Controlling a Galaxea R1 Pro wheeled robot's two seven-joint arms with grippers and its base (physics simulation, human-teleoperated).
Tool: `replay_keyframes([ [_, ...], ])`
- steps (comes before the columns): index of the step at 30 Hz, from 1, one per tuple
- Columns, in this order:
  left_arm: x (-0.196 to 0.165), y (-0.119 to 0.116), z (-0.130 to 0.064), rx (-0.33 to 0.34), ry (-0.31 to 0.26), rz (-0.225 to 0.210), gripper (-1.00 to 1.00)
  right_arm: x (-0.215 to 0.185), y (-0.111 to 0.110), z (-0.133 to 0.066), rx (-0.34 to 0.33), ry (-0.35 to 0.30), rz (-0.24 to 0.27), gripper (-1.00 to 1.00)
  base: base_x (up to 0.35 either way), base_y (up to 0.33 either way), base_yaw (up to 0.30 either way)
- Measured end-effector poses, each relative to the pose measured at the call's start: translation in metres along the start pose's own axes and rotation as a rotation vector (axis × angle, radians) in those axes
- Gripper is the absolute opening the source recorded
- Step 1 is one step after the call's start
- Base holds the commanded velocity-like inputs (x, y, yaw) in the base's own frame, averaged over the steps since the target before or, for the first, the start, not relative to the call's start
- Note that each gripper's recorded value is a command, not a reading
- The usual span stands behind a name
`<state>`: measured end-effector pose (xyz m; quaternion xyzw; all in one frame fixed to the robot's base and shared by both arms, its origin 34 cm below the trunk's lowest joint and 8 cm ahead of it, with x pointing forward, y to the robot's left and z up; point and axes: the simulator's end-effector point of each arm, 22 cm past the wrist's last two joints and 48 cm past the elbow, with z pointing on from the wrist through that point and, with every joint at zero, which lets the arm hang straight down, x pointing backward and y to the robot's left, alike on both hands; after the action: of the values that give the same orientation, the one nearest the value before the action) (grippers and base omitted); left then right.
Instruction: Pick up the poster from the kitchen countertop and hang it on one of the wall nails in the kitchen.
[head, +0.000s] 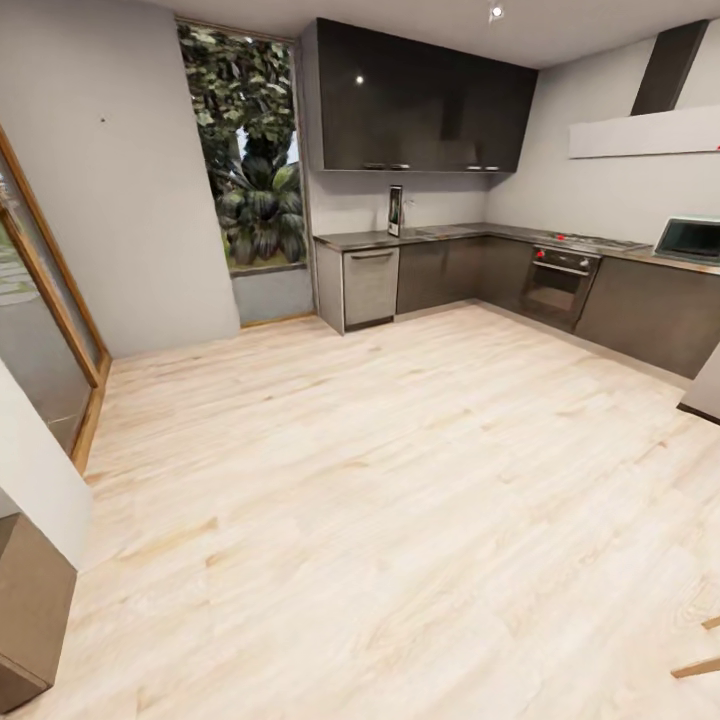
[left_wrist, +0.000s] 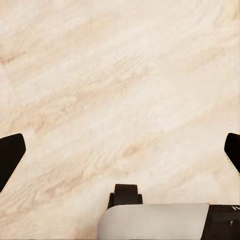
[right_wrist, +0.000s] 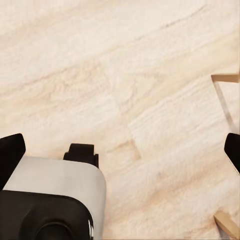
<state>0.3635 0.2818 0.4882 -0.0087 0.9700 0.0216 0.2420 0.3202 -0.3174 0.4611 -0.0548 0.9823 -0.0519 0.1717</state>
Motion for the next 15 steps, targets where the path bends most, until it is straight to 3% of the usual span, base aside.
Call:
replay_keyframes([
  [7, 0.0002, 0.0001, -0.0001, 0.0, 0.0, 0.0, 1.0, -0.0001, 0.0001, 0.0, 0.0, 0.0, 0.0, 1.0, 0.337, 0.001, -0.022],
  [15, 0.0, 0.0, 0.0, 0.0, 0.0, 0.0, 1.0, -0.0002, 0.0, 0.0, 0.0, -0.001, 0.0, 1.0, 0.337, 0.0, -0.215],
])
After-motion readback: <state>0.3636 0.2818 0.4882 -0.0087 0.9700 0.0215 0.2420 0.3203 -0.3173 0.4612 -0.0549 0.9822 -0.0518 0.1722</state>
